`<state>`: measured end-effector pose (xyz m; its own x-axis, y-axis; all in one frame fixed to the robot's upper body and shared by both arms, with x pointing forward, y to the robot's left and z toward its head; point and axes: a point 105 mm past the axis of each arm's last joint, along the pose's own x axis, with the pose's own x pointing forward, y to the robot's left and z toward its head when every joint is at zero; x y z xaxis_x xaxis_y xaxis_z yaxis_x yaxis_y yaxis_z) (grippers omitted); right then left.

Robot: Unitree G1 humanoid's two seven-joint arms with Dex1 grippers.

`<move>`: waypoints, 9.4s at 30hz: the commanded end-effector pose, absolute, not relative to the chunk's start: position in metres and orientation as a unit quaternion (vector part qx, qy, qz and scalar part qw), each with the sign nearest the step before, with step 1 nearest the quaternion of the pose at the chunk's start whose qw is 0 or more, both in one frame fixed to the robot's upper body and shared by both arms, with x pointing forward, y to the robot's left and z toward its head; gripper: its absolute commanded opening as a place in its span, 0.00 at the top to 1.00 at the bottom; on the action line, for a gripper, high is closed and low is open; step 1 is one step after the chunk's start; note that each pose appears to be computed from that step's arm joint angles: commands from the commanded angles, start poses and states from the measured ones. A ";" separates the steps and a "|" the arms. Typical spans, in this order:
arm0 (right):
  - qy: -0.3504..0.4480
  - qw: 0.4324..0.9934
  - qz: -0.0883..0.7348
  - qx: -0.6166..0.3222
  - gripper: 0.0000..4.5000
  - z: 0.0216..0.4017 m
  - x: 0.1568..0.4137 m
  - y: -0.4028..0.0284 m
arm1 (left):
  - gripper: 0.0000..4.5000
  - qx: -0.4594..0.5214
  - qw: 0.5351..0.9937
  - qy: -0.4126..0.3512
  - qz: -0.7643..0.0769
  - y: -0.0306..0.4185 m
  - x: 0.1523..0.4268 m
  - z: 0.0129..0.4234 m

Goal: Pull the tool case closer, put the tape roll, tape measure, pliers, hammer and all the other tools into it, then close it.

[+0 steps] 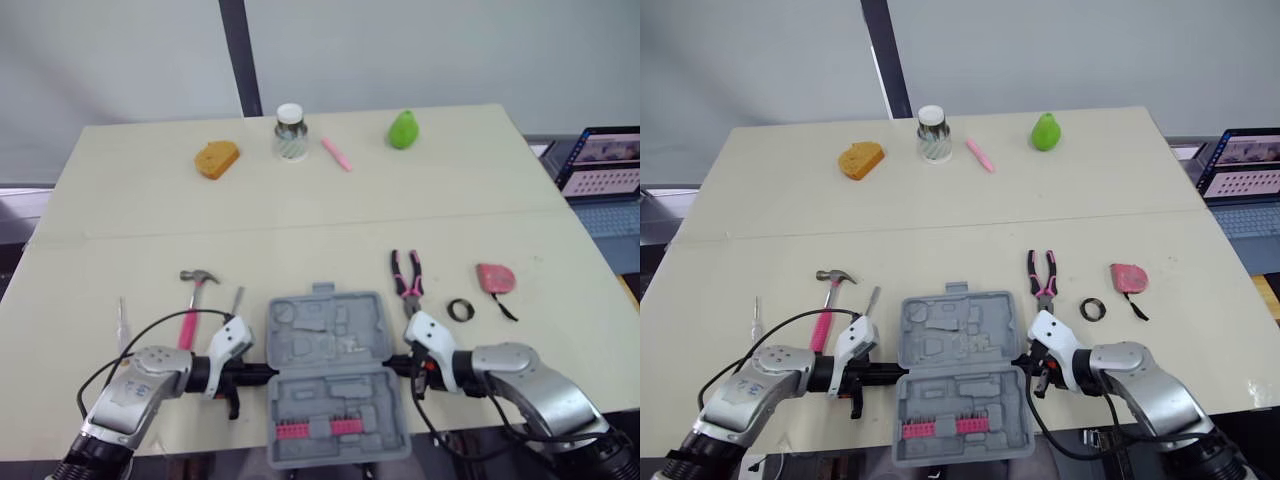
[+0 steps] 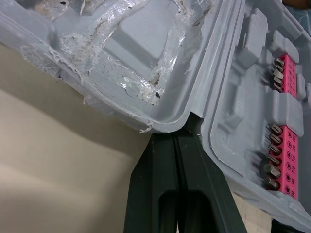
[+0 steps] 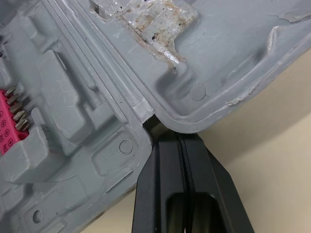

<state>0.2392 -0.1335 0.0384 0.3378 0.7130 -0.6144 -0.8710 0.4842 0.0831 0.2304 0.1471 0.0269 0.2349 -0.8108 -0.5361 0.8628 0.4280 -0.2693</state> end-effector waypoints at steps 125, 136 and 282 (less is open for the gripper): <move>0.280 0.849 0.444 -0.064 0.01 0.113 0.194 -0.236 | 0.01 0.089 0.852 -0.002 -0.516 0.205 0.128 0.115; 0.271 0.866 0.394 -0.145 0.01 0.127 0.215 -0.252 | 0.01 0.122 0.835 -0.036 -0.536 0.183 0.148 0.128; 0.206 0.761 0.595 -0.158 0.99 0.121 0.291 0.019 | 0.00 0.042 0.927 0.039 -0.370 0.238 0.158 0.109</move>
